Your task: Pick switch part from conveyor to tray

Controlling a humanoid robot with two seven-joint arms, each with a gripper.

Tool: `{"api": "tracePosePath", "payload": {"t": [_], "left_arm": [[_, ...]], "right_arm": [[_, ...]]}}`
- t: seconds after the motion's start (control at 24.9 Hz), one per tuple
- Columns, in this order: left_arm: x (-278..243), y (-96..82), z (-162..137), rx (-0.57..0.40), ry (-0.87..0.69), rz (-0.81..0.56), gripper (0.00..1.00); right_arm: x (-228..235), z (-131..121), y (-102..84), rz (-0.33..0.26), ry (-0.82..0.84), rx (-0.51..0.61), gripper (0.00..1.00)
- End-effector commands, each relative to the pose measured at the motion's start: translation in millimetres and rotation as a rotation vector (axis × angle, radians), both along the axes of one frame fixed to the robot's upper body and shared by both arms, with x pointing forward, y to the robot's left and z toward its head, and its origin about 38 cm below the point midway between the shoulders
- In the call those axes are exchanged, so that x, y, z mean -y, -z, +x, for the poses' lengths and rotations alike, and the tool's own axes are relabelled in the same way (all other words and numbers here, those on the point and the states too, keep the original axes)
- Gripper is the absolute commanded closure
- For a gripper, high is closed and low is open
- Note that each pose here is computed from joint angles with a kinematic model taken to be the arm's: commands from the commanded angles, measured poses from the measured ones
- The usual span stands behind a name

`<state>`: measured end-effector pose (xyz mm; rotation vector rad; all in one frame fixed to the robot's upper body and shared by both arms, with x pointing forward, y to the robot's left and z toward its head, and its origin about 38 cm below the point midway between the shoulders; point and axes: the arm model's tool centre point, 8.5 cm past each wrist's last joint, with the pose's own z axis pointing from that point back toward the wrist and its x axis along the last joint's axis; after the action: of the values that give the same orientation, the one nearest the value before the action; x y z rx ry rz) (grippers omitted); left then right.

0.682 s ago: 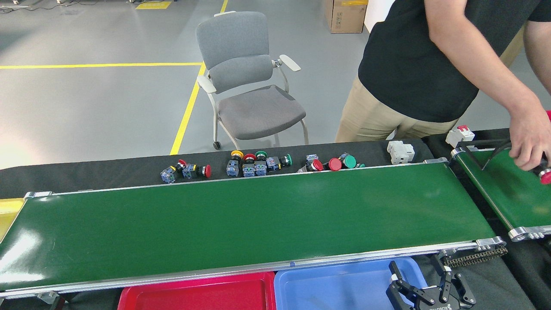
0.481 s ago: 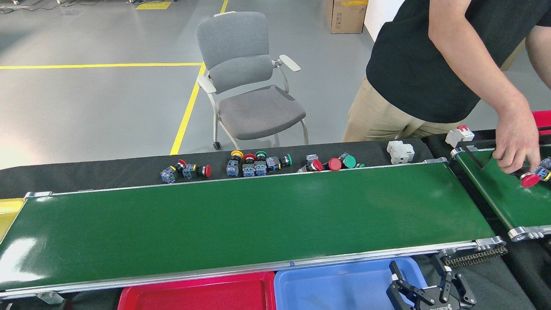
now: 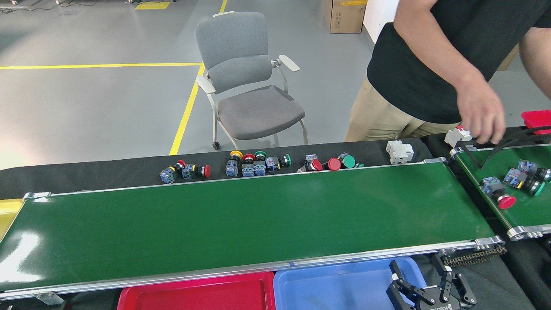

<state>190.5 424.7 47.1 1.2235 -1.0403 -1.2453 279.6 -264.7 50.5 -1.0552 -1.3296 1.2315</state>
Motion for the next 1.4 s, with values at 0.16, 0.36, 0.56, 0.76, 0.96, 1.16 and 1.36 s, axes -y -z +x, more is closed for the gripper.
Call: {"api": "tracePosePath", "payload": {"t": [0.16,0.36,0.56,0.76,0.96,1.16,1.36], "left_arm": [[-10.9,-15.8,5.0,0.029,0.012,0.046,0.0],[-8.2,-17.2,8.3,0.048,0.028,0.044,0.0],[-9.3,-17.2,10.9,0.065,0.022,0.047,0.0],[-3.3,-11.2,13.9,0.051,0.042,0.03,0.0],[5.4,-8.6,22.9,0.049,0.067,0.018,0.0],[6.7,-9.4,28.3,0.052,0.078,0.017,0.0],[27.9,-7.6,43.7,0.047,0.152,0.004,0.0]], "right_arm": [[1.4,1.8,-7.2,0.003,0.008,0.028,0.0],[1.5,2.9,-7.2,0.005,0.017,0.023,0.0],[22.9,25.8,-7.5,-0.02,0.172,0.002,0.0],[34.3,76.8,2.4,-0.028,0.223,-0.077,0.0],[39.8,99.0,9.3,-0.032,0.237,-0.113,0.01],[49.7,126.2,12.1,-0.034,0.258,-0.138,0.02],[53.2,141.2,13.5,-0.034,0.268,-0.152,0.44]]}}
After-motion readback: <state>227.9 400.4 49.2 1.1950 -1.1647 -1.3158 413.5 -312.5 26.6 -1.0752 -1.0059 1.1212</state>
